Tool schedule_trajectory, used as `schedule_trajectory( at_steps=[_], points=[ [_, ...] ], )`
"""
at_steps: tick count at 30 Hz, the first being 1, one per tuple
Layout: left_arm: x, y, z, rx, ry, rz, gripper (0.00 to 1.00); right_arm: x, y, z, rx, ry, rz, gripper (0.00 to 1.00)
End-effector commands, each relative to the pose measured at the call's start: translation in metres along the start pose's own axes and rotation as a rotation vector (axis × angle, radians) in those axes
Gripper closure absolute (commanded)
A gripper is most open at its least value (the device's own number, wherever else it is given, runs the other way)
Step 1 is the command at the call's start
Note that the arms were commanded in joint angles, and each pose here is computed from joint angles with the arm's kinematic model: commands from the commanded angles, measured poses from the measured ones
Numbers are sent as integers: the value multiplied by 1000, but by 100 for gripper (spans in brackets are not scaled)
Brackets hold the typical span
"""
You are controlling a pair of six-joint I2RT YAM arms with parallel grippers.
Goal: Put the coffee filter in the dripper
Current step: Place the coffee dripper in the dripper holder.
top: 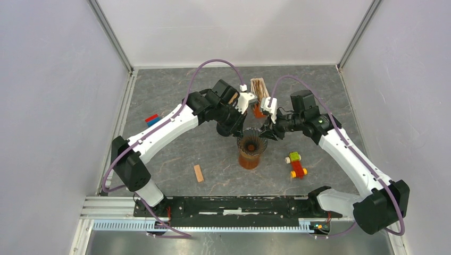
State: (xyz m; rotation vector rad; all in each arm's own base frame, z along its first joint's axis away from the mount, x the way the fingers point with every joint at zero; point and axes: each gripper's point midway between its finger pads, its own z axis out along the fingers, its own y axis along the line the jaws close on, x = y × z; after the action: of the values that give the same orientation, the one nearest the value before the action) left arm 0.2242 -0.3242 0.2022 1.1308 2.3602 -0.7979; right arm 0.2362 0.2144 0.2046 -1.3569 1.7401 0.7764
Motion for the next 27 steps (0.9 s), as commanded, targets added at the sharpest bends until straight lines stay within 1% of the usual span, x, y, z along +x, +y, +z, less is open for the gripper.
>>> schedule_trajectory(
  at_steps=[1, 12, 18, 25, 27],
  points=[
    [34, 10, 23, -14, 110, 29, 98, 25, 7, 10, -21, 73, -23, 69],
    [36, 8, 25, -7, 89, 76, 98, 30, 12, 10, -5, 62, -75, 68],
    [39, 8, 25, -18, 71, 125, 98, 26, 10, 8, 33, 59, -121, 69],
    [33, 8, 19, -48, 36, 168, 98, 22, 10, 8, 46, 52, -155, 69],
    [28, 9, 16, -61, 21, 176, 98, 18, 9, 7, 54, 44, -164, 68]
  ],
)
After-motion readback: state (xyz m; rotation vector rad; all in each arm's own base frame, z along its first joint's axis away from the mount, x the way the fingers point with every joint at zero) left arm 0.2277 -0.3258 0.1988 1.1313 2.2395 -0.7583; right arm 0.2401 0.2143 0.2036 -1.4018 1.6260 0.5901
